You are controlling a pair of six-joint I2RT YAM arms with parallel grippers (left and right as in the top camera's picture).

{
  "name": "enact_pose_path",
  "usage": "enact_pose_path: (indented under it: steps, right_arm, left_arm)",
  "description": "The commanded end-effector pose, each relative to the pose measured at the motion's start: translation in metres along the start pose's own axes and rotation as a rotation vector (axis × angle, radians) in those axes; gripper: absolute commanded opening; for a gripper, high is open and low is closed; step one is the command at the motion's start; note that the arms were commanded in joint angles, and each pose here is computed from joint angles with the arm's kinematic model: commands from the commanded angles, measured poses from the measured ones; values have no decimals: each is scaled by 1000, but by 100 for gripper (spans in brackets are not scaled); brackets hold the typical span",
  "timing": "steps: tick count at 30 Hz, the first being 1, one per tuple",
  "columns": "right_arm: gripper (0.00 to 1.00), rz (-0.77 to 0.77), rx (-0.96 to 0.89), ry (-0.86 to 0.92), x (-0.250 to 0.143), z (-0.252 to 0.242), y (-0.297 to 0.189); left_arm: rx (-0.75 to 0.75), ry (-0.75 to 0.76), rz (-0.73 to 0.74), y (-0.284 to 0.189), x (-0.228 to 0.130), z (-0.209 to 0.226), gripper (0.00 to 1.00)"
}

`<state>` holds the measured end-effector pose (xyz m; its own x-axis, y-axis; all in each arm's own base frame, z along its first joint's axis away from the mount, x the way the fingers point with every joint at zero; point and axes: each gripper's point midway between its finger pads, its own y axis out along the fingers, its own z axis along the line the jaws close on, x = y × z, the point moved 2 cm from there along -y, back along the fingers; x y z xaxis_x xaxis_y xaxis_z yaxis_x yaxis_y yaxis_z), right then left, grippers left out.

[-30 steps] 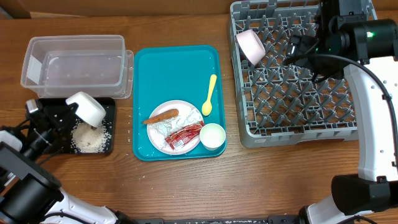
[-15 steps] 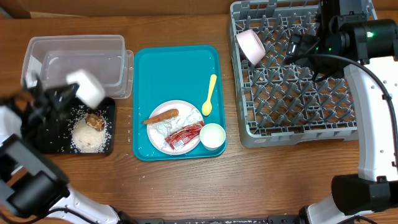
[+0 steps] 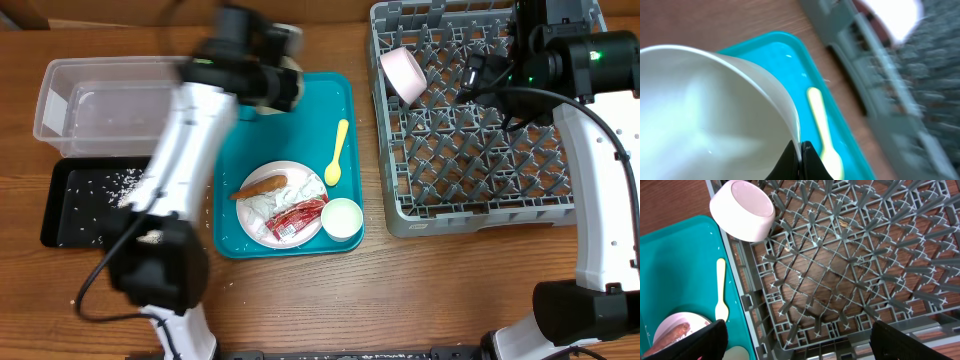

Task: Sort waste into correct bins and load items into the dishwasher
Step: 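Return the white bowl to the teal tray with the left gripper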

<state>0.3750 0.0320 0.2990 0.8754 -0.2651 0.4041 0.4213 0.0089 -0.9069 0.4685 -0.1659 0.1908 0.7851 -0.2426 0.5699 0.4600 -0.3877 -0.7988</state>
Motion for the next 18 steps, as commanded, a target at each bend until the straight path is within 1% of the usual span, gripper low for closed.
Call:
enact_pose_path:
  steps: [1, 4, 9, 12, 16, 18]
  right_arm:
    - [93, -7, -4, 0, 2, -1, 0]
    - [93, -7, -4, 0, 2, -1, 0]
    - [93, -9, -4, 0, 2, -1, 0]
    - [93, -16, -1, 0, 4, 0, 0]
    - [93, -30, 6, 0, 7, 1, 0]
    - [93, -35, 14, 0, 8, 3, 0]
  left_arm:
    - [421, 76, 59, 37, -9, 32, 4]
    - [424, 107, 105, 65, -22, 20, 4]
    - [345, 60, 204, 102, -53, 14, 4]
    - [332, 57, 238, 106, -62, 14, 4]
    - [332, 57, 248, 104, -64, 14, 5]
    - [330, 55, 260, 103, -66, 13, 18]
